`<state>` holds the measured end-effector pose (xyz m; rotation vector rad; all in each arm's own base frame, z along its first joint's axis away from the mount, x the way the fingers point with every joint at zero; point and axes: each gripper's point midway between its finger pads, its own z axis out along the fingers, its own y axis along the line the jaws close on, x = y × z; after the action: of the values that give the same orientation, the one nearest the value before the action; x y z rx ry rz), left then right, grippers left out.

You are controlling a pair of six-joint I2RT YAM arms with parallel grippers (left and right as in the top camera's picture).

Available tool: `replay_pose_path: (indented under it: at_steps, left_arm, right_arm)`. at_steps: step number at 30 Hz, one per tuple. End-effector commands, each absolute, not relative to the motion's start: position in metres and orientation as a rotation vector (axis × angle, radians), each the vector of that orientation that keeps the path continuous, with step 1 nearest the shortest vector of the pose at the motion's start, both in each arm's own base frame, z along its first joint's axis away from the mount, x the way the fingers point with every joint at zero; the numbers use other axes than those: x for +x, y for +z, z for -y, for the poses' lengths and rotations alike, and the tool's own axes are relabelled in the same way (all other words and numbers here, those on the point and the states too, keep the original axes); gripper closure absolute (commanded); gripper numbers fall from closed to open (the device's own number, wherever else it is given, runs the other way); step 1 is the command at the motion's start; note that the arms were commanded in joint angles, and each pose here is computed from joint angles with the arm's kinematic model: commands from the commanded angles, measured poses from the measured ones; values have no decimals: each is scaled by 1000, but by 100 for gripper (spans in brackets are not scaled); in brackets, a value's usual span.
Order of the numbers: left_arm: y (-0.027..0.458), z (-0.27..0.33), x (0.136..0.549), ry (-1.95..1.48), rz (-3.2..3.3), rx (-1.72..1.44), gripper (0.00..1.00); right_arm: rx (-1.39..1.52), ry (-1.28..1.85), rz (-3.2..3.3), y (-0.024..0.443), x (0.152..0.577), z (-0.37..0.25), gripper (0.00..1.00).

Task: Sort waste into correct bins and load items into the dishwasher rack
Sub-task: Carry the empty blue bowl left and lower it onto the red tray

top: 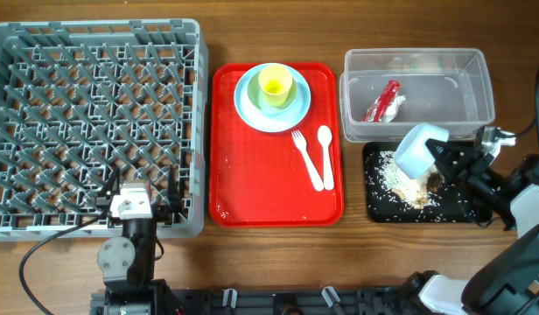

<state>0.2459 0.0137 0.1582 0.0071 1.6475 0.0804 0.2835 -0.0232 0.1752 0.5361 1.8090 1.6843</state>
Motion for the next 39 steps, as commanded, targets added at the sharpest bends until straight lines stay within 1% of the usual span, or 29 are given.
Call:
replay_pose_path:
  at_steps: [1,4,6,12,16,18,21,23,25,29,34,37,39]
  left_arm:
    - [156,-14,246,91,-1649,16,0]
    - [156,-14,246,91,-1649,16,0]
    - [156,-14,246,91,-1649,16,0]
    - [156,-14,246,91,-1649,16,0]
    - [156,-14,246,91,-1649,16,0]
    - [156,-14,246,91,-1649,16,0]
    - [156,-14,246,91,-1649,16,0]
    - [156,-14,246,91,-1649,16,0]
    - [156,-14,246,91,-1649,16,0]
    - [156,-14,246,91,-1649,16,0]
    - [156,-14,246,91,-1649,16,0]
    - [156,-14,246,91,-1649,16,0]
    - [156,-14,246,91,-1649,16,0]
  right_arm:
    - [504,1724,-1748,189,284,24,96]
    - [606,1800,-1750,190,285,25,96]
    - [623,1813,-1751,194,285,26,96]
    - [428,1671,-1765,223,286,26,96]
    - [245,1592,-1790,254,285,9,96]
    - [140,1516,-1826,273,288,-9,96]
    - [-77,1413,-1807,312,287,-55,96]
    - [-156,1386,-1781,328,283,-82,96]
    - [-196,1370,-1778,332,280,-113,96]
    - [-226,1315,-1881,303,283,-169,96]
    - [-358,1010,-2131,213,281,-248,96]
    - [-464,856,-2231,164,272,-279,96]
    - [-538,737,-2281,132,269,-289,96]
